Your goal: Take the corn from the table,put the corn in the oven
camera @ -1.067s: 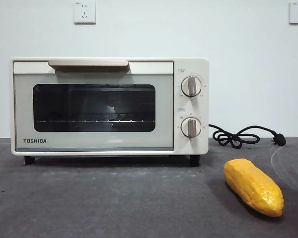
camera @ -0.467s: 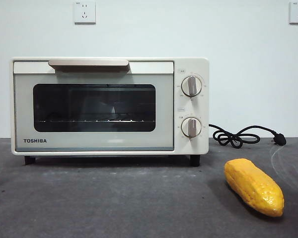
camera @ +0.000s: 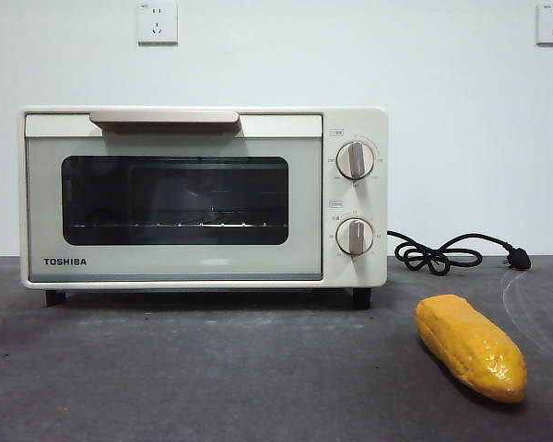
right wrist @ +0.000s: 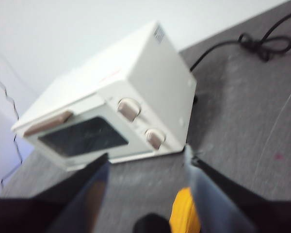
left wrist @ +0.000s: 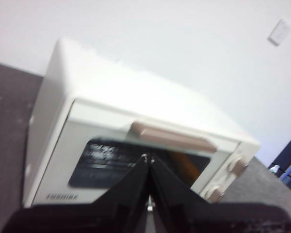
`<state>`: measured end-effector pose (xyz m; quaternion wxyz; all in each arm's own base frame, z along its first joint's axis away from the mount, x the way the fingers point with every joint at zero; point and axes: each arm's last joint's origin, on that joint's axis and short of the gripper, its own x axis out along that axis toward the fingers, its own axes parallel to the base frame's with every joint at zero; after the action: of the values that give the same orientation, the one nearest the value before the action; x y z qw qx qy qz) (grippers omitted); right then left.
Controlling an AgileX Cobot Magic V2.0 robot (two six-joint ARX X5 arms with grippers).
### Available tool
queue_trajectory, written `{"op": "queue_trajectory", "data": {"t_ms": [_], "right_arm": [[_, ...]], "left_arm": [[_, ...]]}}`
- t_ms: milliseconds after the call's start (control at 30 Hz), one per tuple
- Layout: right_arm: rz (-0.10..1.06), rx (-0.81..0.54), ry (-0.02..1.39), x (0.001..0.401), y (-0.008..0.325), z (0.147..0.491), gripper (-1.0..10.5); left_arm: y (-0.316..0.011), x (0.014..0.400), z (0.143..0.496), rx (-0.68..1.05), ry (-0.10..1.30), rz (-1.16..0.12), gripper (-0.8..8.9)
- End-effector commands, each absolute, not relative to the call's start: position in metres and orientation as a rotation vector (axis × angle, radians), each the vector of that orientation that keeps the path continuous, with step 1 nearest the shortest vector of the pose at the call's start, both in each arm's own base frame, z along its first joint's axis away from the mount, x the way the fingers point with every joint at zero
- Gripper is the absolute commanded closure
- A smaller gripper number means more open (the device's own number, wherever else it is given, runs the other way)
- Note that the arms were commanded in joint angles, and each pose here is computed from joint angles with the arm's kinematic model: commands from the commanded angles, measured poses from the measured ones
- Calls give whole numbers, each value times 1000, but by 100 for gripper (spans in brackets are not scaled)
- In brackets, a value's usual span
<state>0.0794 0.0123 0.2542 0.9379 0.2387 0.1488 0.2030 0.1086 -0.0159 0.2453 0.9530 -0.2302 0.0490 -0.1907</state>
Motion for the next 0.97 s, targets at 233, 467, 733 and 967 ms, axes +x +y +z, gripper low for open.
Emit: {"op": "queue_trajectory", "data": {"t_ms": [233,467,733,967], "right_arm": [[523,343,470,92,15,306,534],[595,285,573,114,23,333,469],[590,177,751,147,54,320,473],[568,-26,959,169,104,285,472]], "left_arm": [[-20,123,291,-465,103,-505,817],[-23,140,318,-462,131,-582,817],[-33,153,341,-459,152,-656,817],[-41,155,355,-455,161,-707,817]]}}
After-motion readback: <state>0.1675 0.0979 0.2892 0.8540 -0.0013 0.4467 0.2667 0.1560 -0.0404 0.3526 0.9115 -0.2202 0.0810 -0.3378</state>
